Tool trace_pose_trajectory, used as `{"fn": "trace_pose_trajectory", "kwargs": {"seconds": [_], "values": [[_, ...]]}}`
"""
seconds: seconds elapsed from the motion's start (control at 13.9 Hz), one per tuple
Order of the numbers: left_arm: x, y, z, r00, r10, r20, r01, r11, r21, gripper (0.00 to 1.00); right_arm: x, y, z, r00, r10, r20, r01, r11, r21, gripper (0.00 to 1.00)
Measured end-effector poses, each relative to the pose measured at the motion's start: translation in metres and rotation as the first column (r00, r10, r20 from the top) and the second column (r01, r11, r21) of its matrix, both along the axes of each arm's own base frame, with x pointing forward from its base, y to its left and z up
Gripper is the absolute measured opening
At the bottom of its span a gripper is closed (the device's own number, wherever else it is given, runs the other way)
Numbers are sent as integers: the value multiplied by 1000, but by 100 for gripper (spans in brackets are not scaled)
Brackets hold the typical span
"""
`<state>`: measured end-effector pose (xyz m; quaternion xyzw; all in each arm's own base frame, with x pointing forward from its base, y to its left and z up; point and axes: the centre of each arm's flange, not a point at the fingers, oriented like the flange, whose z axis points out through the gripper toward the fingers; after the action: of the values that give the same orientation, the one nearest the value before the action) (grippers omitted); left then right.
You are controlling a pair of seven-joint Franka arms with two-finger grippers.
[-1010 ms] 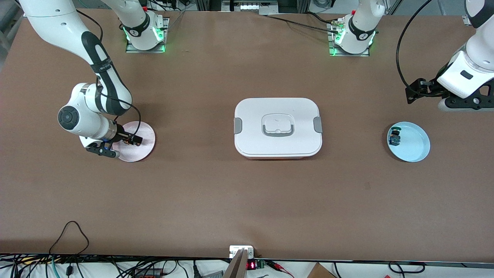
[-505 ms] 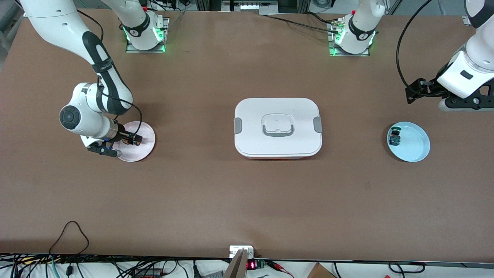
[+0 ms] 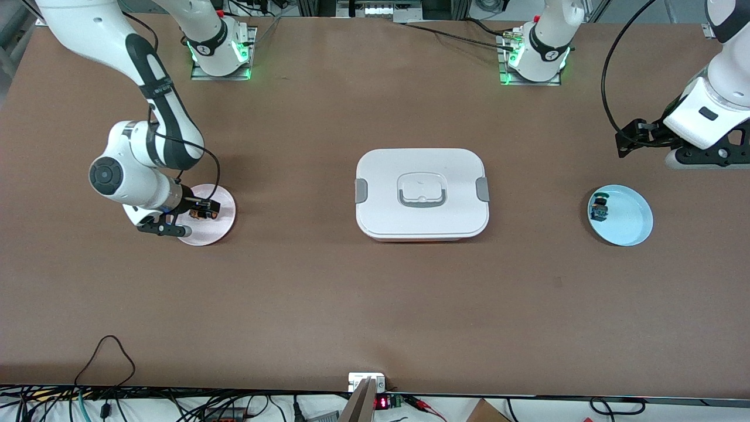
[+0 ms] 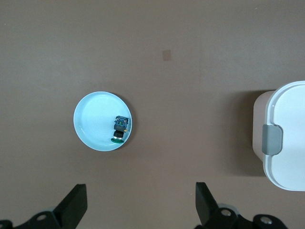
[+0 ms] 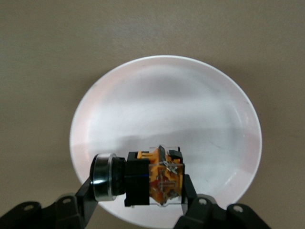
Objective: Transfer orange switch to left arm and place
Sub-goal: 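Close the right gripper on the orange switch and lift it, then carry the switch above the box while the left gripper reaches toward it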
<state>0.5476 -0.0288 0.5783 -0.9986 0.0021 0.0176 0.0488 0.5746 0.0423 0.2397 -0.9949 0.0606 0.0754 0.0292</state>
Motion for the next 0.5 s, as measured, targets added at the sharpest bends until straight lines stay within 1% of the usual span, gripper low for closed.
{"fn": "trace_pose_trajectory", "kwargs": {"seconds": [0.07,0.14,0.29,0.43,0.5], "values": [[0,0,0,1000,0,0,0,1000,0,100,5,2,22,1000,24,4,-24,1000,10,72],[0,0,0,1000,0,0,0,1000,0,100,10,3,44,998,51,23,-51,999,19,72],[-1,-3,-1,1000,-3,-8,3,1000,-4,100,19,9,89,987,132,88,-135,990,33,72],[-4,-11,-6,999,-4,-48,1,999,-48,100,25,27,135,960,232,157,-241,970,40,72],[-6,-15,-9,997,-2,-72,-4,997,-80,100,27,38,157,938,292,186,-305,951,42,72]]}}
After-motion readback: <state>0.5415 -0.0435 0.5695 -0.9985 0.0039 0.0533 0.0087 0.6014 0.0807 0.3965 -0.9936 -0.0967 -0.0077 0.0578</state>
